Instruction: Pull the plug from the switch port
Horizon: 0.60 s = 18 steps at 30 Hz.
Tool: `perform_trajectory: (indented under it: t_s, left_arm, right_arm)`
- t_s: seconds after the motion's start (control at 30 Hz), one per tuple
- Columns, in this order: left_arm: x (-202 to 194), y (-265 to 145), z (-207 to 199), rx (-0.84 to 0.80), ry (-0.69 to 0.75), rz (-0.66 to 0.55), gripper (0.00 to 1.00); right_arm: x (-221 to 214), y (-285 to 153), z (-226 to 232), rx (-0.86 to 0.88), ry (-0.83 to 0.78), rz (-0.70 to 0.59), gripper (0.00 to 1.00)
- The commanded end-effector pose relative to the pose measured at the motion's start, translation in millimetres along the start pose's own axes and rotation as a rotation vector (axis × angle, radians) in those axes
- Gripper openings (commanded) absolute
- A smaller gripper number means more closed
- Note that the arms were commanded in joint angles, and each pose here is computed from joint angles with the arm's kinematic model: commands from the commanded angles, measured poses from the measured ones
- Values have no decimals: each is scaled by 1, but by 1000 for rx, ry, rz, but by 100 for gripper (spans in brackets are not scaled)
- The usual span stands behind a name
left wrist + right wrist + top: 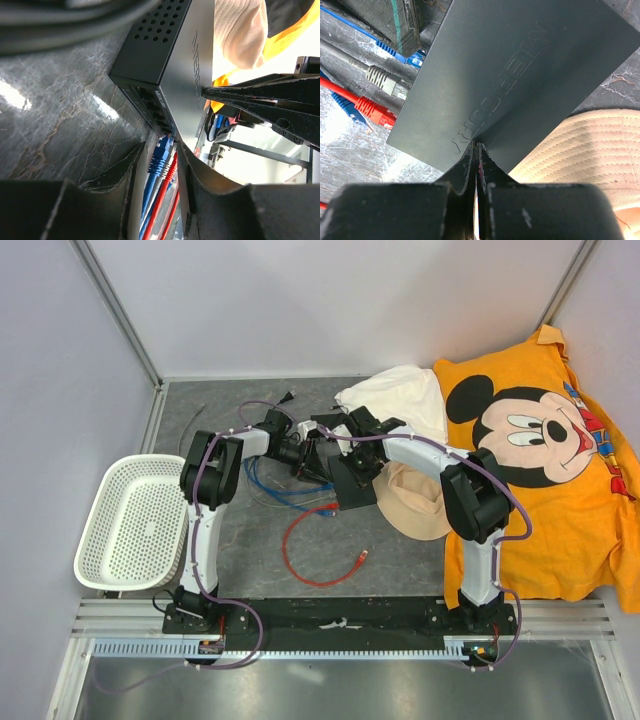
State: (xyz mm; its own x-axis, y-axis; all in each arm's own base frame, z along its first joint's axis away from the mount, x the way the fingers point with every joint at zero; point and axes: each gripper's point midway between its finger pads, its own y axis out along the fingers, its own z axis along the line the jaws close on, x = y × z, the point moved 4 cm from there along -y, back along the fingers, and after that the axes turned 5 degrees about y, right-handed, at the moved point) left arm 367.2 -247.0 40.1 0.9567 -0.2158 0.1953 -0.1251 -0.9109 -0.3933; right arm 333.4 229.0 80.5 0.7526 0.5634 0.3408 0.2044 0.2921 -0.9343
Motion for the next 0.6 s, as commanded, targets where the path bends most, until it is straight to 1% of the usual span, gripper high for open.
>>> perform_trajectory:
  t_s: [0.0, 0.23, 0.53, 0.57]
  left_arm:
    - [1, 8, 3, 0, 53, 18, 38]
    - [-7, 14, 4, -9, 49, 54, 35]
    - [-13, 16, 6, 8, 42, 64, 33]
    - [-12, 16, 5, 7, 46, 62, 31]
  right_arm:
    - [-3, 14, 2, 9, -2, 33, 0]
    - [-4, 17, 3, 14, 2, 40, 0]
    - [-3, 18, 4, 16, 2, 41, 0]
    - [-3, 18, 4, 17, 1, 42, 0]
